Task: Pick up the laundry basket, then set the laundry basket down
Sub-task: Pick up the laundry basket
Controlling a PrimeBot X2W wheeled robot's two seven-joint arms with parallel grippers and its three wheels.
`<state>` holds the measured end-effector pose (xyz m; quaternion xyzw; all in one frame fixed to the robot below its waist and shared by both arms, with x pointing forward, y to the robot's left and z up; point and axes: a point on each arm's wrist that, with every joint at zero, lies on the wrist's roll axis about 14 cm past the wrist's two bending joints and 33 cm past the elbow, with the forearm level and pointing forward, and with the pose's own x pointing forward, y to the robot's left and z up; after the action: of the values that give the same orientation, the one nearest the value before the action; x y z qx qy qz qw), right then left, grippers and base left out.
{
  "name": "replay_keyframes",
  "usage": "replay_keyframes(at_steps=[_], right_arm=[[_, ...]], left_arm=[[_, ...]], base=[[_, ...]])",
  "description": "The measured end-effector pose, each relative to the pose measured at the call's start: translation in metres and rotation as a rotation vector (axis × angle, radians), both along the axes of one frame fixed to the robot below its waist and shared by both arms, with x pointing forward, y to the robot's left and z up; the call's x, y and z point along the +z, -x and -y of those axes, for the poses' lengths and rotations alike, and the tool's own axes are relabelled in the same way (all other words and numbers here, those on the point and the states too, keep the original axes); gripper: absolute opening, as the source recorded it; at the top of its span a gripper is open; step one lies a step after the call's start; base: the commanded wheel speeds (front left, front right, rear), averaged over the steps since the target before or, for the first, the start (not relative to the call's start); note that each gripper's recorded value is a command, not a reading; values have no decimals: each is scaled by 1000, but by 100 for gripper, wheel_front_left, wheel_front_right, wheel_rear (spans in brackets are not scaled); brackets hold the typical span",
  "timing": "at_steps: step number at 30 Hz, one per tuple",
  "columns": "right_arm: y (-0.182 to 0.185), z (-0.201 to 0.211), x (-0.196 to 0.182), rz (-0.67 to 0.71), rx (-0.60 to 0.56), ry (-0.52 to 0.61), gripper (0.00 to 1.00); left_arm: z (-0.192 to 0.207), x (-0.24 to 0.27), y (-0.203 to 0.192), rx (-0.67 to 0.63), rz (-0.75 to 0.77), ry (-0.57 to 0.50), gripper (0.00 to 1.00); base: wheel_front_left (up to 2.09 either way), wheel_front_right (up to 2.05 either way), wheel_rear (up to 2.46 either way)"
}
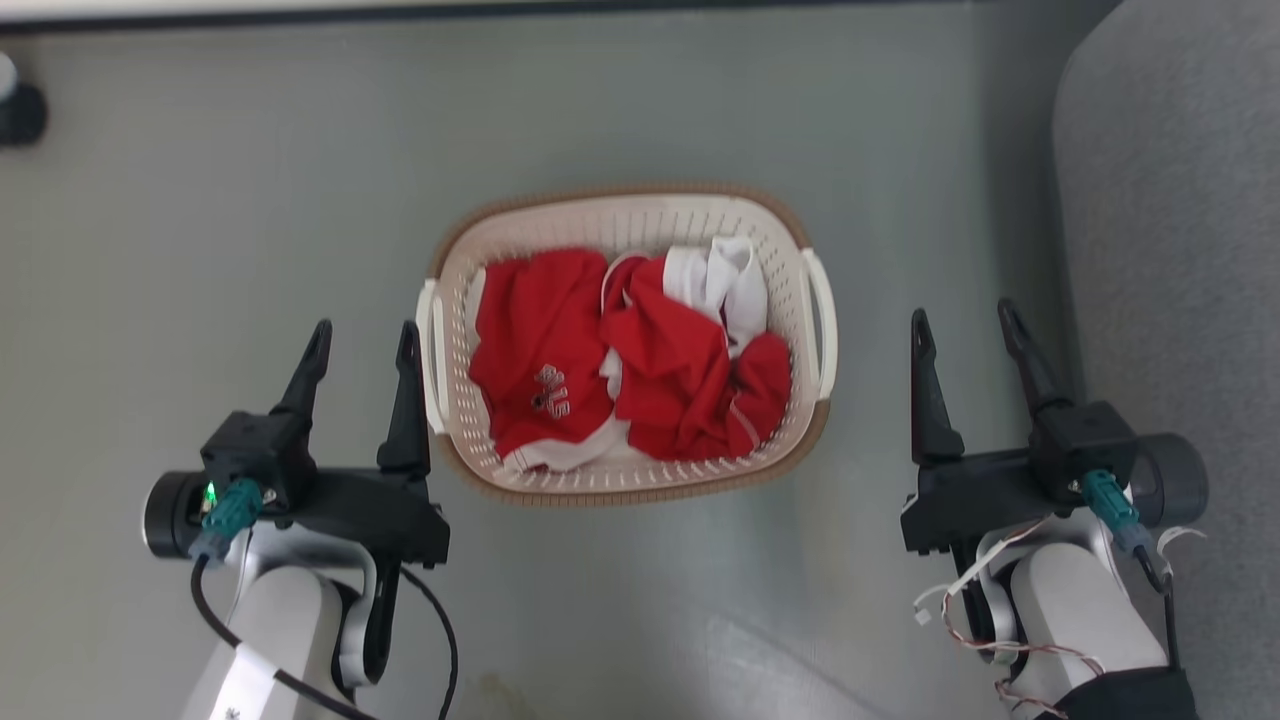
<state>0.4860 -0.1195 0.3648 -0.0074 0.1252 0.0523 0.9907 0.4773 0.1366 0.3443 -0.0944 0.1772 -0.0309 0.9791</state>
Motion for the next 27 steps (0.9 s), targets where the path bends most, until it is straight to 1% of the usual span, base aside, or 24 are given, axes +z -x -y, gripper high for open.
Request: replay_keyframes(at_steps=[14, 27], right_arm=[[-20, -5, -53, -72, 15, 4, 100], [-22, -8, -103, -154, 21, -1, 100]], left_arm=[[5, -54, -17, -22, -82, 11, 100], [7, -103, -18, -32, -163, 15, 100]], base=[[0, 0, 0], [0, 0, 0]])
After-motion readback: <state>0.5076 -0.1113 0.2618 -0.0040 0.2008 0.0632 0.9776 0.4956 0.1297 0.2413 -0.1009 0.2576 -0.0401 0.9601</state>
